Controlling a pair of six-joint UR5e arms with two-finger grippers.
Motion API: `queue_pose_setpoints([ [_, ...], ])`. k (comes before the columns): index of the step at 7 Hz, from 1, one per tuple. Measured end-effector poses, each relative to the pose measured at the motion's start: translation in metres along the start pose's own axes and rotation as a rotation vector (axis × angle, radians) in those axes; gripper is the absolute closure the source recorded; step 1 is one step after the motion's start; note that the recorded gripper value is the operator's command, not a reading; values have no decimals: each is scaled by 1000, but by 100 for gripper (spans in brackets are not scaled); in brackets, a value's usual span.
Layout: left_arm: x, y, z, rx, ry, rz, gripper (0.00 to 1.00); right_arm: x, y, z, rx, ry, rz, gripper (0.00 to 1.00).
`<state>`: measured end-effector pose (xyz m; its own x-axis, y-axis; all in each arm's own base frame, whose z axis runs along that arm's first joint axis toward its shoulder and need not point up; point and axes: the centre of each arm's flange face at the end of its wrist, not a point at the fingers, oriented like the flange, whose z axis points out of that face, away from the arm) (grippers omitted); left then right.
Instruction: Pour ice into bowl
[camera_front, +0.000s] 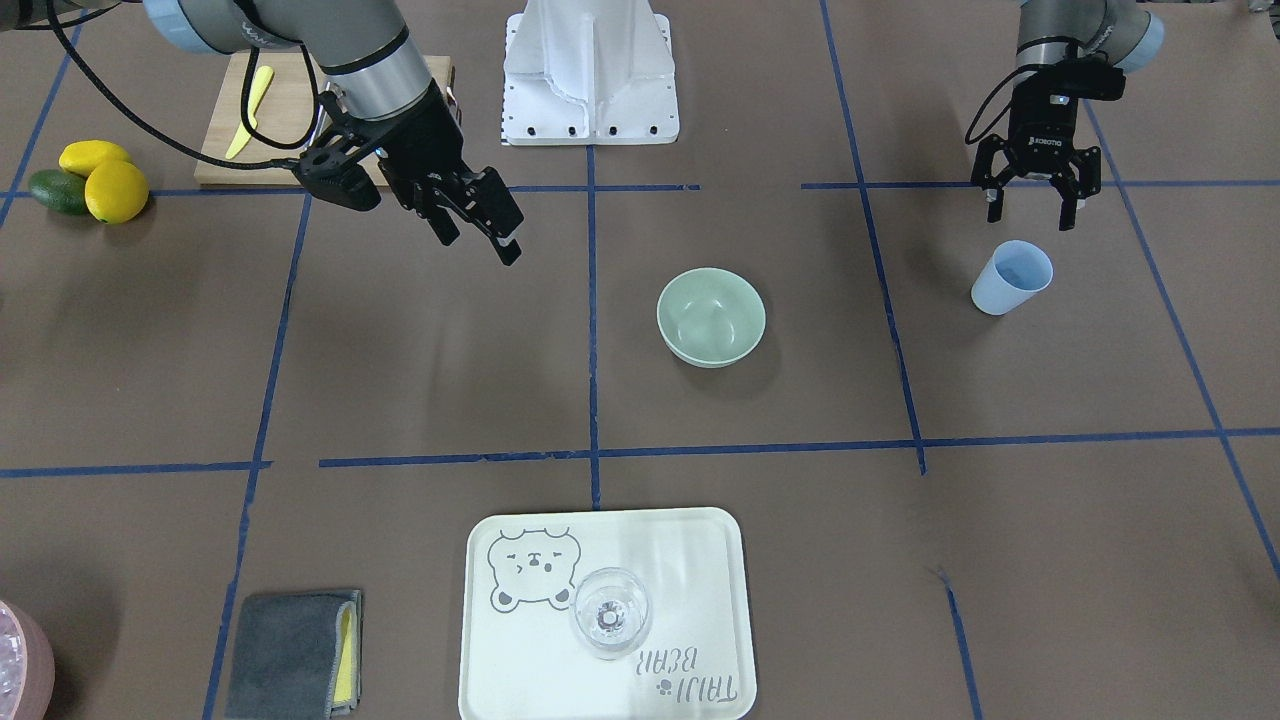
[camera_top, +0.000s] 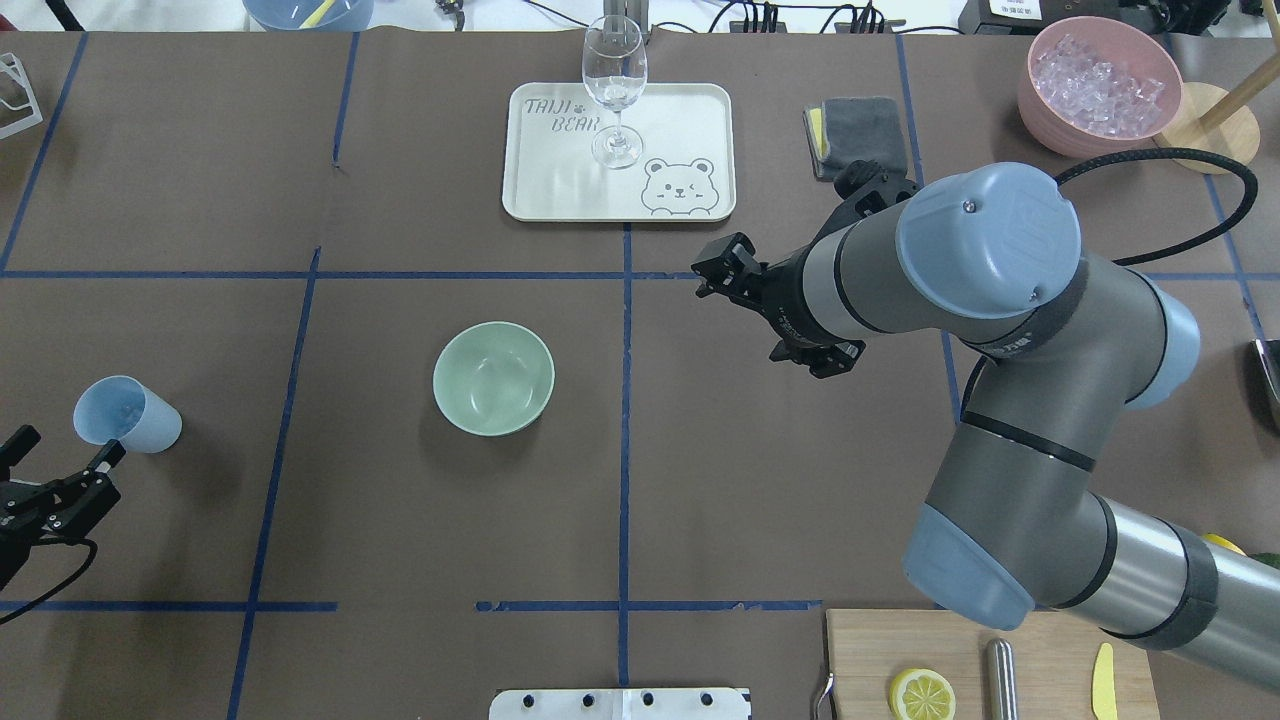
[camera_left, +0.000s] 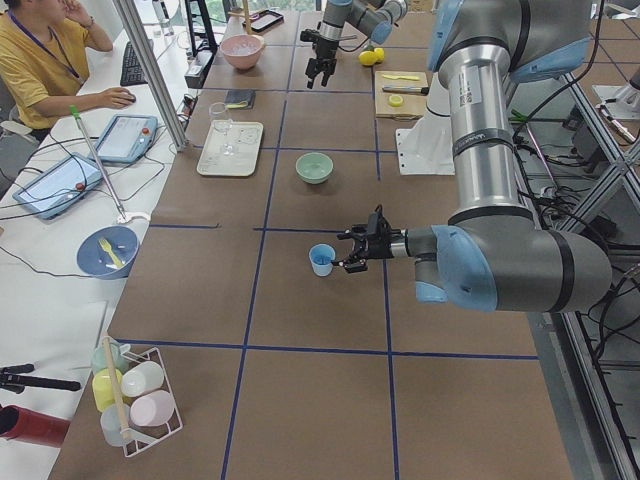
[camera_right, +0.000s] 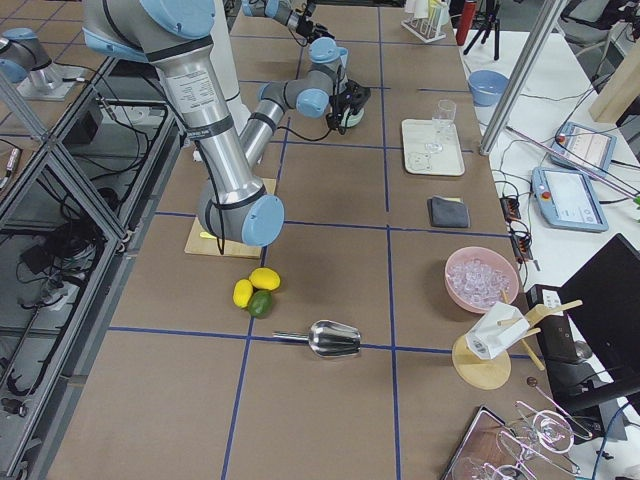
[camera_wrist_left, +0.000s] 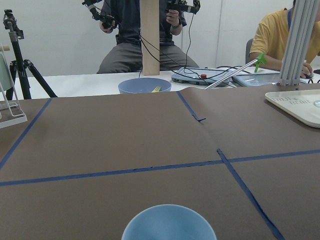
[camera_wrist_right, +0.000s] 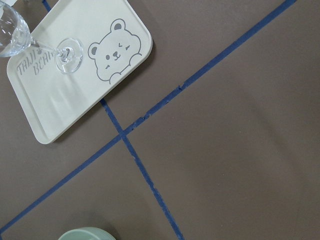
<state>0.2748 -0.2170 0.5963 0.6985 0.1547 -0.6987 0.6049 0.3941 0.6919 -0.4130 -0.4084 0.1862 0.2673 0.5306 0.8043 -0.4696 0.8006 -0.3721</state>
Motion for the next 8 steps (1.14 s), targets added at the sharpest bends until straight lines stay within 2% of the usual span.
queue_pose_setpoints([
  [5, 11, 42, 14, 45, -11, -18, 1, -5, -11, -8, 16, -16, 6, 0],
  [8, -1, 43, 27, 76, -48, -6, 1, -4, -13, -8, 19, -14, 5, 0],
])
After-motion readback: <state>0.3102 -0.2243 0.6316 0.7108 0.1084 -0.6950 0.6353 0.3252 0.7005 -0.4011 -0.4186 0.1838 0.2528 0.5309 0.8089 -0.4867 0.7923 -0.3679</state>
